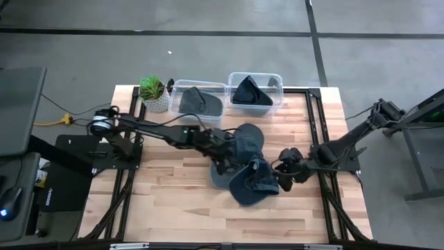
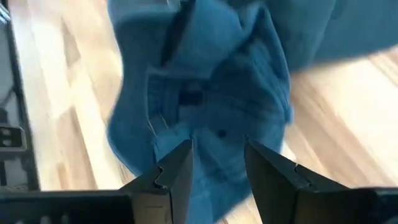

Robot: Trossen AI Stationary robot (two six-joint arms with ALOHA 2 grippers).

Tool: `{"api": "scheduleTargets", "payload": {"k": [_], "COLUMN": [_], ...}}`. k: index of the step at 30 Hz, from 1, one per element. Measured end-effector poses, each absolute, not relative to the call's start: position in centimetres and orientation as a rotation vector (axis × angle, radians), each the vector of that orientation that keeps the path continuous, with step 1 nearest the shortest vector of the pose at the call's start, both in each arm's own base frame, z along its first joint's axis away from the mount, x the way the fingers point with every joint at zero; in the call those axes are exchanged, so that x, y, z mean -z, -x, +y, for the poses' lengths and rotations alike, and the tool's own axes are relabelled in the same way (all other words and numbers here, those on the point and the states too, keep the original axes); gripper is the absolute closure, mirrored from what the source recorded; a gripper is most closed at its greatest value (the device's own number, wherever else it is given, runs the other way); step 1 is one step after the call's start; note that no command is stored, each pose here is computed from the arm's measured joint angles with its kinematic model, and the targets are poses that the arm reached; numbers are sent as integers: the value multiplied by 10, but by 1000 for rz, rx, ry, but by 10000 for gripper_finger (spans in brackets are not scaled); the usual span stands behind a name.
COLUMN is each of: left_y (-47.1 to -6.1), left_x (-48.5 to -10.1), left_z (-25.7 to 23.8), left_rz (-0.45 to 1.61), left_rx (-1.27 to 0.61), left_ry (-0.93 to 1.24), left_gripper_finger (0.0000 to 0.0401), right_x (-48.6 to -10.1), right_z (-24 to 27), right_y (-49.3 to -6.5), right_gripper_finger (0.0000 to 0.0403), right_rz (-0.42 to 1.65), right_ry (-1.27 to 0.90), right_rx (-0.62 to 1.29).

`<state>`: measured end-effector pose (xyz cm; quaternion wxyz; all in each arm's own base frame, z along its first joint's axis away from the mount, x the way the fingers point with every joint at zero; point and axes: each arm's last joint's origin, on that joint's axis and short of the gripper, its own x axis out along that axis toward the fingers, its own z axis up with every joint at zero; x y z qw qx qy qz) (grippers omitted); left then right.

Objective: Pick & Place hat
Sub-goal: Put the bottom blue cap into the right transparent bin

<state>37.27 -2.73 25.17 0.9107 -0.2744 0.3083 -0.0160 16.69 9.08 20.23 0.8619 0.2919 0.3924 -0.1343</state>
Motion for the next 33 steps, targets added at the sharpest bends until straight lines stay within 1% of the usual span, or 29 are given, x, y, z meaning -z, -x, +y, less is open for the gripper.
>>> {"api": "scheduleTargets", "payload": {"k": [7,8,10,17,18,21,22,33], "left_y": [-413,-415,-422,-447,-453,-449,-450,-453], "left_x": [-251,-248,-243,-232,-230,-226,-227,-231], "left_z": [-29,-29,-29,-31,-31,-29,-30,-38], "left_rz": [709,747,814,886,868,942,932,886], "left_rx": [9,-5,-26,-61,-69,-148,-152,-127], "left_ry": [564,563,562,554,549,518,514,507], "left_gripper_finger": [153,153,153,153,153,153,153,153], "right_x": [-179,-177,-175,-174,-174,-174,-174,-173], "right_z": [98,98,100,104,104,104,104,103], "right_y": [-149,-148,-145,-141,-140,-140,-140,-139], "right_gripper_finger": [263,263,263,263,263,263,263,263], "right_rz": [880,884,883,874,875,879,881,872], "right_ry": [-617,-617,-613,-572,-565,-552,-547,-482], "right_rx": [305,307,306,295,290,285,283,280]}}
